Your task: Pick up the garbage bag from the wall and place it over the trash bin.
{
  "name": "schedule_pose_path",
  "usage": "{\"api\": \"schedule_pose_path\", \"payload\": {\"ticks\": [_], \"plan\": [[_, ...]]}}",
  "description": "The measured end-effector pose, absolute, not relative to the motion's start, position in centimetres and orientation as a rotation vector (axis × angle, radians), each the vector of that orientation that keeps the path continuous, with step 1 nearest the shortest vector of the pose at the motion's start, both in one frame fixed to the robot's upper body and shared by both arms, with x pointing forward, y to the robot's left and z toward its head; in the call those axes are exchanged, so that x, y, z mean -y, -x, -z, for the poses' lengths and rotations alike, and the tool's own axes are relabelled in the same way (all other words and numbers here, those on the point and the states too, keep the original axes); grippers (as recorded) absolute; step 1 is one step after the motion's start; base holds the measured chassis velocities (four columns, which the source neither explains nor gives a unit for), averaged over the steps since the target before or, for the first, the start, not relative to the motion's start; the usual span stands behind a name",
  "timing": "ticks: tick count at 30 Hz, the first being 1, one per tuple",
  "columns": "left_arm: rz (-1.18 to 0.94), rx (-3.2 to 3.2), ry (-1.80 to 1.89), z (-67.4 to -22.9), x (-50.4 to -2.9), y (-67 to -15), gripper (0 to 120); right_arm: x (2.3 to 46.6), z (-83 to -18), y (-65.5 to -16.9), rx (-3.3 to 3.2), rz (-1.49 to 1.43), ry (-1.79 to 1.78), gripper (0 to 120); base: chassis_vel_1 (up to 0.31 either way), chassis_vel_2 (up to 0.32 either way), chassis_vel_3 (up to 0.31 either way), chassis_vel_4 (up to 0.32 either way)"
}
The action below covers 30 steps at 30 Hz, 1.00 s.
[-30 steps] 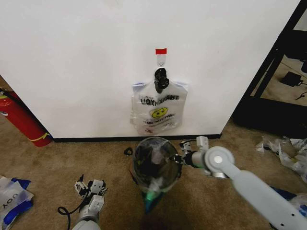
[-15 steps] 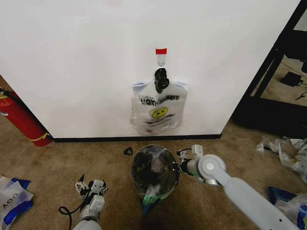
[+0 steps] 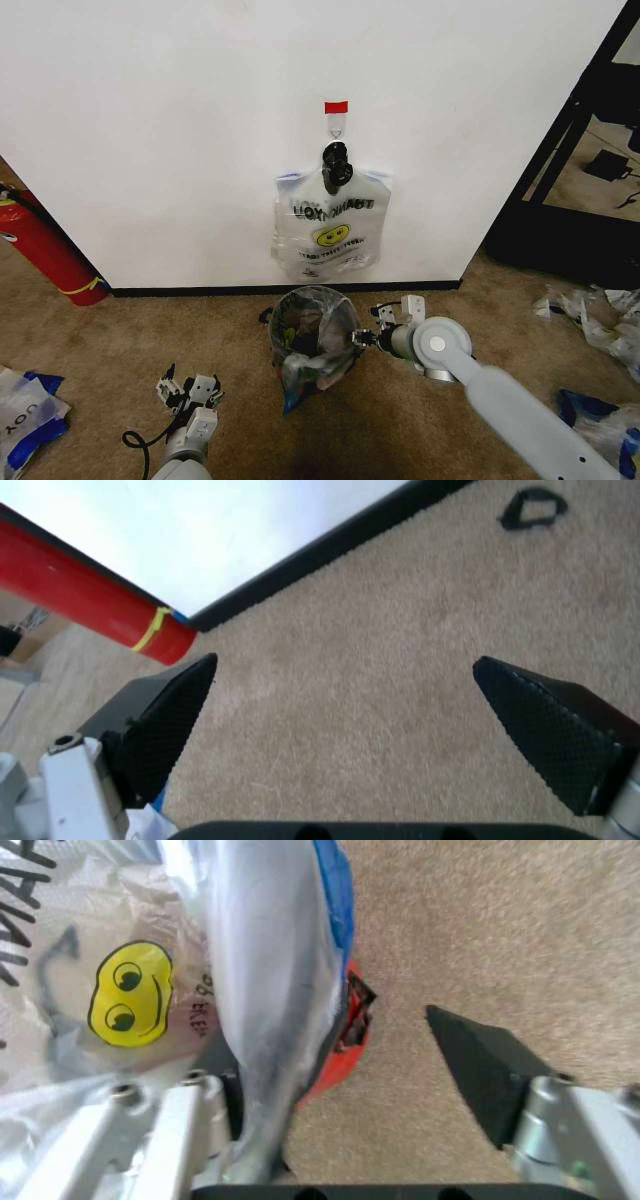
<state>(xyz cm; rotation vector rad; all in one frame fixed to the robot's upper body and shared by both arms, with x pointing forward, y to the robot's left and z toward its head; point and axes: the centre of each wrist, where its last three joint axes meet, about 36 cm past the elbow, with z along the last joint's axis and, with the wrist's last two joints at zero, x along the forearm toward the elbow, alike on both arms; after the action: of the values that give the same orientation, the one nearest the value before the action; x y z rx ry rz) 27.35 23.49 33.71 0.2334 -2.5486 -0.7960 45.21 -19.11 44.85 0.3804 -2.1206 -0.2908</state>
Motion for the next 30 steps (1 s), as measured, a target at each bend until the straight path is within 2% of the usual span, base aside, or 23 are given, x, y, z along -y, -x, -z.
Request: {"api": "schedule_pose_path", "payload": {"ticks": [4,6,11,17,21,30], "plan": [[0.782,2.577,-0.249,-34.6,-23.5,-28.0,100,19.6,-45.0,-43.2,2.163,0.243,-0.390,79,0.000,0.000,0.000,0.000],[0.781,2.581,-0.250,-34.7,-23.5,-28.0,100,19.7,-45.1,-42.8,2.170,0.250,-0.404,82,0.000,0.000,0.000,0.000],[0.774,2.584,-0.246,-34.8,-23.4,-27.8,100,19.4,-44.2,-42.2,2.216,0.293,-0.449,98,0.000,0.000,0.000,0.000],[0.751,2.609,-0.244,-34.9,-23.3,-27.8,100,19.7,-41.7,-42.6,2.293,0.281,-0.447,100,0.000,0.000,0.000,0.000],[0.634,2.739,-0.207,-35.3,-23.3,-28.5,100,21.4,-38.8,-43.1,2.363,0.334,-0.538,100,0.000,0.000,0.000,0.000],[0.535,2.842,-0.139,-36.1,-22.2,-28.5,100,26.7,-32.7,-44.0,2.484,0.519,-0.969,100,0.000,0.000,0.000,0.000]]}}
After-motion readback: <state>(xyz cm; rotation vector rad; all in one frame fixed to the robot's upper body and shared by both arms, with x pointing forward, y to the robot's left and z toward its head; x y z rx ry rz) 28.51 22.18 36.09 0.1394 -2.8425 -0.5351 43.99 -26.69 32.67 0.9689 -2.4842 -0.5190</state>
